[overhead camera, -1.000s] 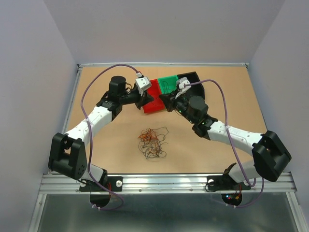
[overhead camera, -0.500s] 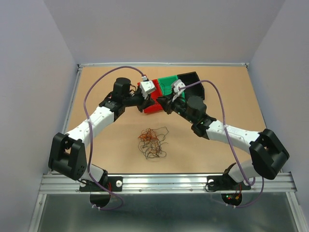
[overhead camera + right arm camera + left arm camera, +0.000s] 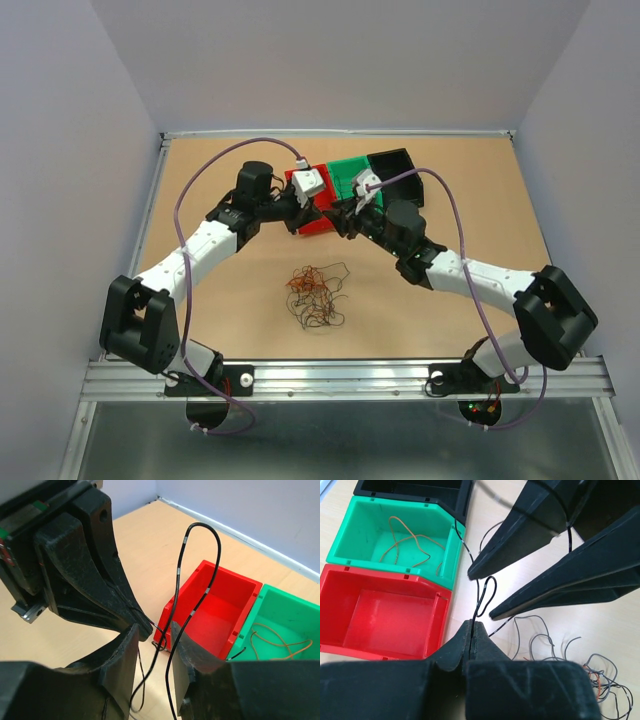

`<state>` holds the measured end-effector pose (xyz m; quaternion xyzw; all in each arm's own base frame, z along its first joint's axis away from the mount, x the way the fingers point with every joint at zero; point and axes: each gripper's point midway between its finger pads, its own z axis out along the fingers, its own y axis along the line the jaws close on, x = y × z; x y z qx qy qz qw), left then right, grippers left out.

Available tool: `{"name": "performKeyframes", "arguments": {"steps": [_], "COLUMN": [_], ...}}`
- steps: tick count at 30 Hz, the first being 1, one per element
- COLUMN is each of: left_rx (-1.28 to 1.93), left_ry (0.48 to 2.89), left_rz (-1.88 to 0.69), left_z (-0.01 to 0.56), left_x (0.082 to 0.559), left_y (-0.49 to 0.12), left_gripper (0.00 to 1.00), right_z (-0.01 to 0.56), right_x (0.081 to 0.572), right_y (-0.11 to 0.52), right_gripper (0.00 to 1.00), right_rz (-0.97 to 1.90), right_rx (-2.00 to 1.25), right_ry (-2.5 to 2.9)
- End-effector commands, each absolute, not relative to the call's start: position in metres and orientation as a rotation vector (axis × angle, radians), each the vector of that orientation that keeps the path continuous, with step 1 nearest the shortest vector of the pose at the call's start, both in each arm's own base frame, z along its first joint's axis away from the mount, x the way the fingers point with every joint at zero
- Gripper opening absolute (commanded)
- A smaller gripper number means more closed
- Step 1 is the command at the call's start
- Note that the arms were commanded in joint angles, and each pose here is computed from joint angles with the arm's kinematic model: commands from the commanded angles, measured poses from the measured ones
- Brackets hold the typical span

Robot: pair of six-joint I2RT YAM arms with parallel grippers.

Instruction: Untangle the cables

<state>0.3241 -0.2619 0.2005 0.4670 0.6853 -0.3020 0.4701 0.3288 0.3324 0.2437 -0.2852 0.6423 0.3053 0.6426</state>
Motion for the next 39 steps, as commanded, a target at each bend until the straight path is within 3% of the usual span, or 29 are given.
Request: {"name": "performKeyframes", "arguments": {"steps": [1, 4, 7, 8, 10, 13, 14, 17, 26, 39], "left_rx": [1.175, 1.189, 1.196, 1.195, 1.174, 1.105, 1.047, 0.92, 0.629, 0.483], "left_ry": [1.55, 1.532, 1.535, 1.54, 1.564, 1.586, 1.57, 1.575, 1.516, 1.546], "left_rz": [-0.727, -0.735, -0.745, -0.741, -0.738, -0.681, -0.665, -0.659, -0.613, -0.516], "left_z": [0.243, 0.245, 0.243, 0.241, 0.239, 0.238, 0.248, 0.26, 0.296, 0.297], "left_x": [0.318, 0.315, 0.313, 0.314, 0.316, 0.329, 0.337, 0.352, 0.375, 0.396], "left_y": [-0.271, -0.273, -0.275, -0.275, -0.274, -0.268, -0.263, -0.239, -0.175, -0.148], "left_gripper": [0.0, 0.0, 0.0, 0.0, 0.06, 0.34, 0.54, 0.74, 0.82, 0.82], "right_z": [0.248, 0.243, 0.242, 0.243, 0.246, 0.25, 0.251, 0.253, 0.288, 0.259], "right_x": [0.335, 0.339, 0.342, 0.342, 0.345, 0.355, 0.358, 0.375, 0.426, 0.492], "right_y": [0.337, 0.341, 0.345, 0.346, 0.347, 0.349, 0.35, 0.36, 0.388, 0.382], "right_gripper": [0.37, 0.33, 0.18, 0.07, 0.0, 0.01, 0.01, 0.01, 0.01, 0.01], "right_rz": [0.681, 0.681, 0.69, 0.698, 0.697, 0.716, 0.726, 0.731, 0.724, 0.625], "right_rx": [-0.666, -0.667, -0.668, -0.66, -0.647, -0.566, -0.536, -0.474, -0.347, -0.257], "right_ry": [1.43, 1.442, 1.446, 1.447, 1.448, 1.476, 1.486, 1.504, 1.452, 1.478]}}
